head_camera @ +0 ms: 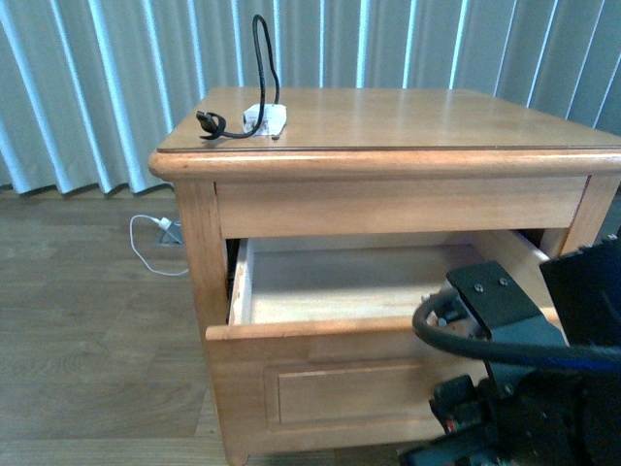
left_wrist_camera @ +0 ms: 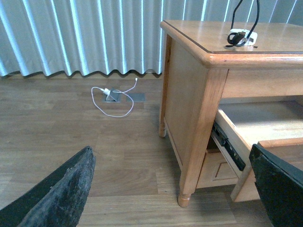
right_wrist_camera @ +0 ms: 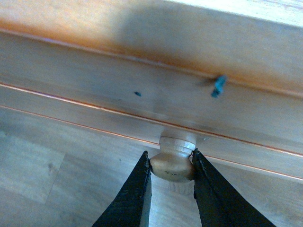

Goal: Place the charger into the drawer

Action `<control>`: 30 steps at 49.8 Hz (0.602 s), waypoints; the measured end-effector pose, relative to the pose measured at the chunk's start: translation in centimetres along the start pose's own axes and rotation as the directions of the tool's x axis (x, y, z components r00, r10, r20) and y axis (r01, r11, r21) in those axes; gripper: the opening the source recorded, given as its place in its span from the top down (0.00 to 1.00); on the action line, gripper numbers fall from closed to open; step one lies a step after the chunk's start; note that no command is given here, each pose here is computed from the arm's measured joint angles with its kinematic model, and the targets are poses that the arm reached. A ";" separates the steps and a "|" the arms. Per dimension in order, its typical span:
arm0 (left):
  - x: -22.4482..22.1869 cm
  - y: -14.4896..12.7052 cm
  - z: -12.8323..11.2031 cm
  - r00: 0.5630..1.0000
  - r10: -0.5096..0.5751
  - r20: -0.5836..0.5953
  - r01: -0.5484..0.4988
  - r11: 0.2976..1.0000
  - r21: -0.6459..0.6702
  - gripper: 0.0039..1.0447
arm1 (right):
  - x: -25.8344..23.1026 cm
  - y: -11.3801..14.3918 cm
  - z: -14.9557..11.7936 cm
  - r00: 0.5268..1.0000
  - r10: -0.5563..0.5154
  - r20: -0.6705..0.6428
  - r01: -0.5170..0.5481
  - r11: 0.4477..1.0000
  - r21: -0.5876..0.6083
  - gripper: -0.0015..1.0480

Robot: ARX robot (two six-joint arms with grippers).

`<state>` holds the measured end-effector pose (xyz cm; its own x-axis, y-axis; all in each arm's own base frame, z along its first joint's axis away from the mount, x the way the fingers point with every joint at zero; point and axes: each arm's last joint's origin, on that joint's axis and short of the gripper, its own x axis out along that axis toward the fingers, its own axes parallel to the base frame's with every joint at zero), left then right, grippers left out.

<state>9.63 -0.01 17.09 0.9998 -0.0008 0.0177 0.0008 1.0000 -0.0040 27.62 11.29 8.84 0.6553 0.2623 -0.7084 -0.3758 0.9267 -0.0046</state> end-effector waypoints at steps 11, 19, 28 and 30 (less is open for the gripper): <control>0.0 0.0 0.0 1.000 0.000 0.000 0.000 1.000 0.000 0.06 | -2.1 0.1 -1.7 0.996 0.050 -0.069 -0.052 0.998 -0.031 0.78; 0.0 0.0 0.0 1.000 0.000 0.000 0.000 1.000 0.000 0.06 | -3.6 0.1 -3.8 0.983 0.087 -0.165 -0.089 0.996 -0.005 0.51; 0.0 0.0 0.0 1.000 0.000 0.000 0.000 1.000 0.000 0.06 | -6.7 -0.3 -2.4 0.982 0.142 -0.123 -0.139 0.990 0.033 0.26; 0.0 0.0 0.0 1.000 0.000 0.000 0.000 1.000 0.000 0.06 | -7.7 -0.5 -1.8 0.983 0.157 -0.101 -0.153 0.987 0.042 0.19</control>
<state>9.63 -0.01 17.09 0.9998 -0.0008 0.0177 0.0008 1.0000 -0.0044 21.53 8.35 13.01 0.5190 0.3756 -0.7678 -0.4437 0.8862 0.1336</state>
